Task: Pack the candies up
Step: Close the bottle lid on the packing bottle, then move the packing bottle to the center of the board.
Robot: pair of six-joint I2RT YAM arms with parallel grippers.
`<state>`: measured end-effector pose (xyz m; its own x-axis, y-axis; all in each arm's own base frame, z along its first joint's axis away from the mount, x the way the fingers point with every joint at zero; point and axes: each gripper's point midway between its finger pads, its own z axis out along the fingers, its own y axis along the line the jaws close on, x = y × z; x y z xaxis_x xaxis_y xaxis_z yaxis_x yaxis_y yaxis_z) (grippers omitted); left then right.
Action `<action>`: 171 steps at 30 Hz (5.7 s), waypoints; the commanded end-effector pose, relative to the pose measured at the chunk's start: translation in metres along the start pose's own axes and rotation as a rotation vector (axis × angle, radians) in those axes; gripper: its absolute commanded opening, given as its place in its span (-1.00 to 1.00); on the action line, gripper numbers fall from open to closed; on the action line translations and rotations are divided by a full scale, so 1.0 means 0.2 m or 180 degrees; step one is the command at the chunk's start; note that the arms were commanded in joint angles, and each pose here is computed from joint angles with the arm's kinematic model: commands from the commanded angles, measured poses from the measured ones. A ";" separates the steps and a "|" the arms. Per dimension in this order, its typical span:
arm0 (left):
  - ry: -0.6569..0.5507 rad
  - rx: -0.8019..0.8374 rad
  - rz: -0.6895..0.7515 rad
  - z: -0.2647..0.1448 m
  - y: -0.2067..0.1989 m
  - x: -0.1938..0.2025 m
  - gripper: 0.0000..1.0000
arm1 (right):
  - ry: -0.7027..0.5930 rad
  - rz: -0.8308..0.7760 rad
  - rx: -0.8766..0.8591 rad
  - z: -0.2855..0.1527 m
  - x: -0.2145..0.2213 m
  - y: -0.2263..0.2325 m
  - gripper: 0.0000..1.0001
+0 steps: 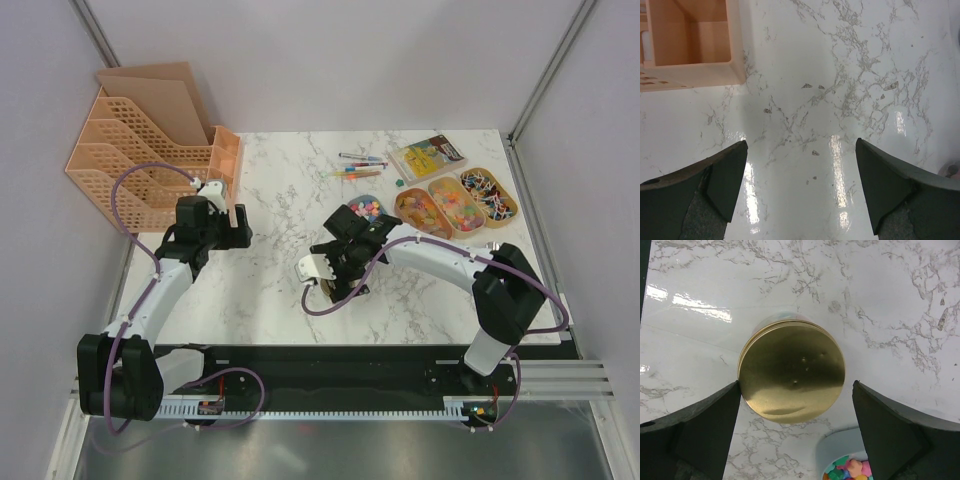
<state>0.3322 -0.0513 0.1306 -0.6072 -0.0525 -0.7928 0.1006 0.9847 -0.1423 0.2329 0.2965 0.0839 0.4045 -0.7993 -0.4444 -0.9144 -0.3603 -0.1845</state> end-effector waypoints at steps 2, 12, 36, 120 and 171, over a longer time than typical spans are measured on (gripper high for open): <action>-0.0175 0.0085 -0.0075 0.00 -0.02 -0.07 0.91 | -0.0075 0.0025 0.0165 -0.07 -0.05 -0.07 0.96; -0.0173 0.0100 -0.0070 0.01 -0.03 -0.06 0.90 | -0.0050 0.0011 0.0080 -0.10 -0.03 -0.01 0.96; -0.0192 0.0081 -0.0053 0.00 -0.01 -0.06 0.87 | 0.0098 0.0341 -0.0473 0.06 0.04 0.19 -0.91; -0.0617 0.3444 0.4132 0.00 -0.95 0.55 0.89 | -0.0446 0.1178 0.1542 -0.71 0.03 0.02 0.96; -0.0401 0.3261 0.2703 0.14 -1.55 0.86 0.91 | -0.0143 0.0776 0.0632 -0.65 0.26 0.40 0.96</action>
<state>0.2070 -0.3669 0.0193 0.0275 0.4971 -0.8672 0.9960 0.0597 0.0658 0.1945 0.1682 0.1764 0.1232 -0.8167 -0.5637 -0.9508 0.0656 -0.3028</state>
